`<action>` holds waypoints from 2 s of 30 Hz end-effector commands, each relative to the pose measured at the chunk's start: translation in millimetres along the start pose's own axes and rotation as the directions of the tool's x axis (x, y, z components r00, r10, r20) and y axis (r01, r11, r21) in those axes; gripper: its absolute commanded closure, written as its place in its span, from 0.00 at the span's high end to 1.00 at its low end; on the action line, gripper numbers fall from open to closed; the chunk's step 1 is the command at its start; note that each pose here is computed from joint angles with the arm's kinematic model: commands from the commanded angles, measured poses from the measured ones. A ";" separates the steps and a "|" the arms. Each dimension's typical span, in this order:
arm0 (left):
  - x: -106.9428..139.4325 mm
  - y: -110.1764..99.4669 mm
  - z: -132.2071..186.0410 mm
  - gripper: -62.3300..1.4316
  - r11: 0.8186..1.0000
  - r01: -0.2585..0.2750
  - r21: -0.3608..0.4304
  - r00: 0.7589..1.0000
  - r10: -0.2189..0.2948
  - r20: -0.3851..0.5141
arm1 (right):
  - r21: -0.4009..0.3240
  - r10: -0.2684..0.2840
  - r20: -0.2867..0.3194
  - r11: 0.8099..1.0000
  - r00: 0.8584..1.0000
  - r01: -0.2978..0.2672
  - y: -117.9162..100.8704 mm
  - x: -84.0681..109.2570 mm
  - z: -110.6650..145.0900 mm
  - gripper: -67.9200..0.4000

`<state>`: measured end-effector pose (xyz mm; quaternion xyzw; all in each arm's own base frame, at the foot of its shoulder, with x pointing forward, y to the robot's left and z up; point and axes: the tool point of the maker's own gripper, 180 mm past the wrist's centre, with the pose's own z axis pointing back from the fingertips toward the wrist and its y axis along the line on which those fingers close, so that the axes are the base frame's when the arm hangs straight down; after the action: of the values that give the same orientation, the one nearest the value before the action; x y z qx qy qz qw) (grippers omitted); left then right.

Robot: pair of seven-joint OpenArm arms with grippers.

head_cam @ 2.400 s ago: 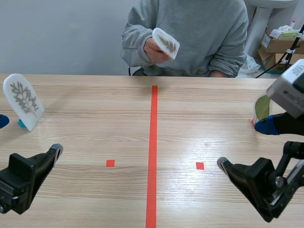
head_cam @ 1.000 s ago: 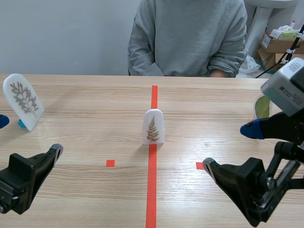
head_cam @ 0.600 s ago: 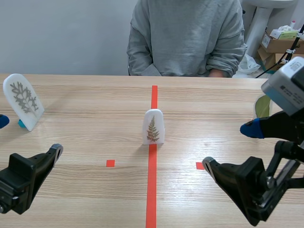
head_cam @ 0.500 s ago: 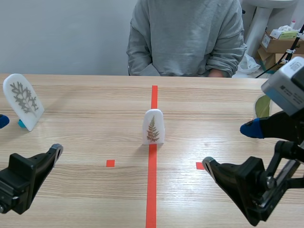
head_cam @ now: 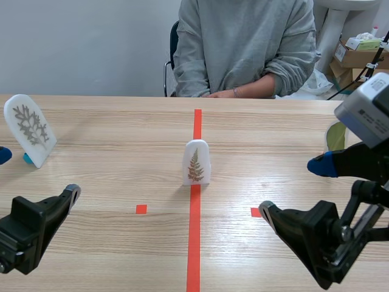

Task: Do the leaf sorting experiment

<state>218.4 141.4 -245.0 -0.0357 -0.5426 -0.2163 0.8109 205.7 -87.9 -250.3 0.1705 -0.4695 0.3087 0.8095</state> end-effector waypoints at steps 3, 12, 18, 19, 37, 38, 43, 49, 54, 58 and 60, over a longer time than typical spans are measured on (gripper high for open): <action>4.8 -0.9 0.4 1.00 1.000 -0.001 -0.001 1.000 0.001 0.017 | -0.006 0.008 0.013 1.000 1.000 -0.008 -2.9 3.9 0.1 0.85; 4.7 -0.9 0.4 1.00 1.000 -0.001 -0.001 1.000 0.001 0.016 | -0.005 0.008 0.013 1.000 1.000 -0.008 -2.8 3.8 0.1 0.85; 4.7 -0.9 0.4 1.00 1.000 0.000 -0.001 1.000 0.000 0.016 | -0.005 0.008 0.013 1.000 1.000 -0.008 -2.8 3.8 0.1 0.85; 4.7 -0.9 0.4 1.00 1.000 0.000 -0.001 1.000 0.000 0.016 | -0.005 0.008 0.013 1.000 1.000 -0.008 -2.8 3.8 0.1 0.85; -7.9 -13.3 -14.7 1.00 0.996 0.002 -0.093 1.000 -0.002 0.008 | -0.012 0.023 0.002 1.000 1.000 -0.023 -4.1 1.9 0.1 0.85; -12.5 -15.0 -19.2 1.00 0.994 0.001 -0.113 1.000 -0.001 0.000 | -0.015 0.028 -0.002 0.999 1.000 -0.028 -4.6 1.2 0.1 0.85; -32.7 -23.3 -49.8 1.00 0.979 0.015 -0.205 0.999 -0.021 -0.025 | -0.029 0.058 -0.023 0.998 0.998 -0.059 -7.3 -2.3 0.2 0.85; -33.0 -37.8 -97.5 1.00 0.956 0.020 -0.292 1.000 -0.023 -0.008 | -0.030 0.062 -0.025 0.998 0.998 -0.063 -7.6 -2.7 0.2 0.85; -27.2 -54.8 -138.9 1.00 0.935 0.014 -0.354 1.000 -0.017 -0.007 | -0.031 0.063 -0.026 0.998 0.998 -0.063 -7.7 -2.8 0.2 0.85; -25.7 -69.0 -169.4 1.00 0.923 0.001 -0.386 1.000 -0.011 -0.024 | -0.032 0.066 -0.028 0.997 0.997 -0.066 -7.9 -3.1 0.2 0.85; -25.3 -76.7 -181.9 1.00 0.917 -0.012 -0.398 0.999 -0.002 -0.034 | -0.036 0.074 -0.034 0.997 0.997 -0.075 -8.8 -4.0 0.3 0.85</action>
<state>332.7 36.9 -369.8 -0.1840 -0.4515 -0.3280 0.8091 206.3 -95.2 -257.2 0.1361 -0.4601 0.3308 0.8126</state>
